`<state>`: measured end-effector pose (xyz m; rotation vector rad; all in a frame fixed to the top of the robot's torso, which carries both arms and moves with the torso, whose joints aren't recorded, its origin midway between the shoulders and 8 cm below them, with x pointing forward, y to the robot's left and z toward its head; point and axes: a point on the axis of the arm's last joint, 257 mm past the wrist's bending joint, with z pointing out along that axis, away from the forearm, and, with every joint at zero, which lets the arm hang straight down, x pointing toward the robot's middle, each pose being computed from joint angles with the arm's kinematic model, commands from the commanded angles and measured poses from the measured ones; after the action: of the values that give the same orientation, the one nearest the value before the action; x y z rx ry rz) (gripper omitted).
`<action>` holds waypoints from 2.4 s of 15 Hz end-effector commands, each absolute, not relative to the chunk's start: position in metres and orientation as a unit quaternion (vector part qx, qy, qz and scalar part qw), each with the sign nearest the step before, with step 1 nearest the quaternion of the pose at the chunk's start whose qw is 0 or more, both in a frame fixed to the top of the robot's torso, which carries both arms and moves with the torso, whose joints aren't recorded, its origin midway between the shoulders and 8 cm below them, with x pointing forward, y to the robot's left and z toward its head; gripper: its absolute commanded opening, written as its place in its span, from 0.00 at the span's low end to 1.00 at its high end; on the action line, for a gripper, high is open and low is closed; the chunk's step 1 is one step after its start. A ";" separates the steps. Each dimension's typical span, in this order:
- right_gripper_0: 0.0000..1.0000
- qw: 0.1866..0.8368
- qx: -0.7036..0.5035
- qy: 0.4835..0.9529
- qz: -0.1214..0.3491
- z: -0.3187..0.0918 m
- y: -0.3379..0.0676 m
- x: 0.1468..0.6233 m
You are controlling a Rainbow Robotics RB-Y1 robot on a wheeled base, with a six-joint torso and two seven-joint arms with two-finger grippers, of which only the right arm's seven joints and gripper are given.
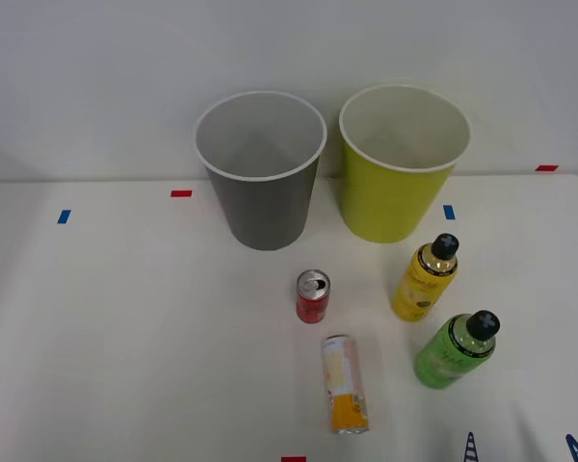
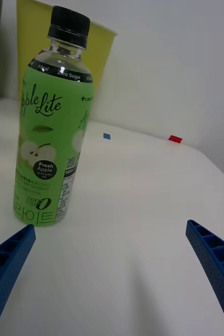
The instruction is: Put cans in the gray bin, plastic bottles in the light green bin
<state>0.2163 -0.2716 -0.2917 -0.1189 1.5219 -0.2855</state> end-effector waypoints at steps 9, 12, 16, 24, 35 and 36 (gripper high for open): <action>1.00 0.700 0.007 0.714 0.015 -0.291 -0.246 0.242; 1.00 0.707 -0.004 0.707 0.021 -0.286 -0.239 0.251; 1.00 0.719 -0.017 0.693 0.044 -0.276 -0.223 0.275; 1.00 0.736 -0.040 0.671 0.074 -0.255 -0.205 0.320; 1.00 0.746 -0.052 0.659 0.071 -0.243 -0.205 0.340; 1.00 0.746 -0.049 0.661 0.071 -0.244 -0.206 0.340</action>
<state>0.3391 -0.2052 -0.2438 -0.1132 1.4464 0.1572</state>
